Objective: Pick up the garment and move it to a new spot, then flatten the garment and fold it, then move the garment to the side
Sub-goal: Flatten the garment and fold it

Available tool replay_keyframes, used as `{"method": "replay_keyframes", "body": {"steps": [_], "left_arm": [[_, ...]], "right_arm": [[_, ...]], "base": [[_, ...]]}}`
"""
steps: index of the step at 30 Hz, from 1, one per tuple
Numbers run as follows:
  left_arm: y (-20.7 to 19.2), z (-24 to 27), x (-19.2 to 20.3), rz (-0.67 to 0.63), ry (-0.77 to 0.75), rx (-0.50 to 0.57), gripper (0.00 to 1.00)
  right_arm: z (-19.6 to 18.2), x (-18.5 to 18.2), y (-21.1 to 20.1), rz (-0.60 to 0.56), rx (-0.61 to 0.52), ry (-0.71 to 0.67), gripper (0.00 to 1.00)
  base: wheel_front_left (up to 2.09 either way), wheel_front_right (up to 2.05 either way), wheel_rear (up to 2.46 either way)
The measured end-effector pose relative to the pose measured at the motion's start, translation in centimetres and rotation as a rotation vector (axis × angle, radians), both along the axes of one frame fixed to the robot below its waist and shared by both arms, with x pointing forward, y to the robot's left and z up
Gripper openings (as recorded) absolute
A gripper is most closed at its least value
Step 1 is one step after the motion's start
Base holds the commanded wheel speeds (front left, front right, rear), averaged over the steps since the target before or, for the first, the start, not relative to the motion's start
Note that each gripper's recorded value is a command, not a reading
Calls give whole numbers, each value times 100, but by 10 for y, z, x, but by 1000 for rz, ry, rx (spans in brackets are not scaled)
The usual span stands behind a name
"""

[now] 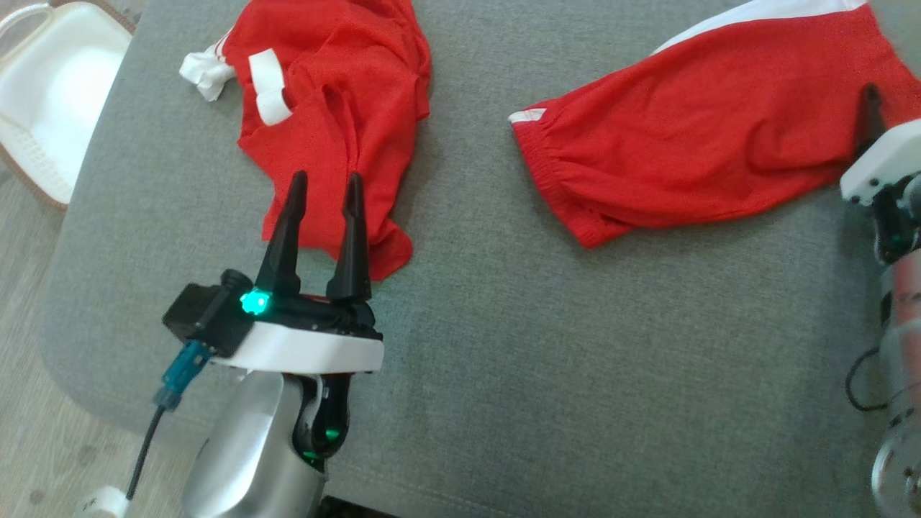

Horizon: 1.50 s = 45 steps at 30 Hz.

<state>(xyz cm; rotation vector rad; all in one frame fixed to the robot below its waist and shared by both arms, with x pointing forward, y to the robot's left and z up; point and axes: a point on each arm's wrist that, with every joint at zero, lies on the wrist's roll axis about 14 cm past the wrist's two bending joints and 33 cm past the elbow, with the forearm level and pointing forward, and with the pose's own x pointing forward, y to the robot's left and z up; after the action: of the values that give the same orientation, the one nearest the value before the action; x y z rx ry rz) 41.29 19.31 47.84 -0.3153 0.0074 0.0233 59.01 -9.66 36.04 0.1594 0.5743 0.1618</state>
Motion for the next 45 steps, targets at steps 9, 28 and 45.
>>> {"method": "replay_keyframes", "body": {"steps": [9, 28, 45], "left_arm": [[5, 2, -1, 22, -4, -35, 100], [-27, 21, -6, -68, -66, -68, 100], [-84, 34, -13, -239, -113, -78, 100]], "right_arm": [[-3, 11, 9, 2, 25, 38, 0], [40, -24, -46, -196, 116, -177, 0], [53, -118, -138, -515, 175, -285, 0]], "base": [[0, 0, 0], [0, 0, 0], [0, 0, 0]]}}
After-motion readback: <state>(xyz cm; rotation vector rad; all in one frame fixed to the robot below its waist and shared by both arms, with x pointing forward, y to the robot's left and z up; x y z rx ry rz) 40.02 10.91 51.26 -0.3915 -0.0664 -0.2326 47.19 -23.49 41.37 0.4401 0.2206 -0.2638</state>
